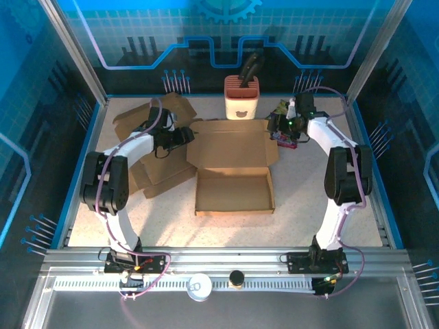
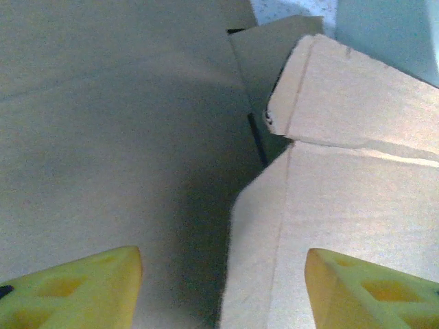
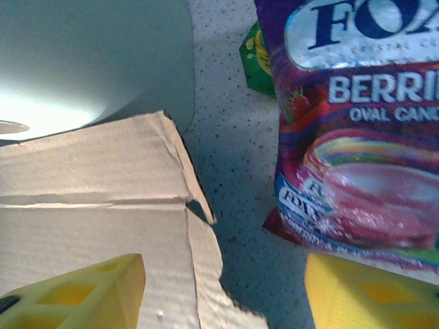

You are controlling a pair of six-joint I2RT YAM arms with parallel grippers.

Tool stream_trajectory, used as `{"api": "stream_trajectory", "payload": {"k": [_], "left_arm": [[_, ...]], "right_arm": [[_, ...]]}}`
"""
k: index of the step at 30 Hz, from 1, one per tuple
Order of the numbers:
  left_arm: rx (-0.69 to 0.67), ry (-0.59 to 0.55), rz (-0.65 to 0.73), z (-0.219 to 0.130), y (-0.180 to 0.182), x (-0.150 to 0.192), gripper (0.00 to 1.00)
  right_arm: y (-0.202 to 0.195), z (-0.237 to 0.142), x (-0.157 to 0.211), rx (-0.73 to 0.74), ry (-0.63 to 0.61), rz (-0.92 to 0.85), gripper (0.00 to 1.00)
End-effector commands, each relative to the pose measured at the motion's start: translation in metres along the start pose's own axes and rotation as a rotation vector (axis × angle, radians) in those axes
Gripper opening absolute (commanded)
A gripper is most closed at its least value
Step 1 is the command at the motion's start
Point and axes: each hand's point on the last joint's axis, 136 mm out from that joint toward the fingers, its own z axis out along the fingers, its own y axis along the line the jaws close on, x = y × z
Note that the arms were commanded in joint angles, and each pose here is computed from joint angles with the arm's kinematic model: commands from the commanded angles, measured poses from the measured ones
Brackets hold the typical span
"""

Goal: Fold the paper box

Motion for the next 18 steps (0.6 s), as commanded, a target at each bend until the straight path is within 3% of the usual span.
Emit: {"api": "stream_trajectory", "payload": {"k": [1, 18], "left_arm": [[0.068, -0.024, 0.047, -0.003, -0.015, -0.009, 0.60], [0.048, -0.029, 0.090, -0.007, -0.022, -0.003, 0.58]], "right_arm": [[0.007, 0.008, -0.005, -0.037, 0.038, -0.023, 0.60], [0.021, 0.038, -0.017, -0.060, 0.053, -0.129, 0.31]]}}
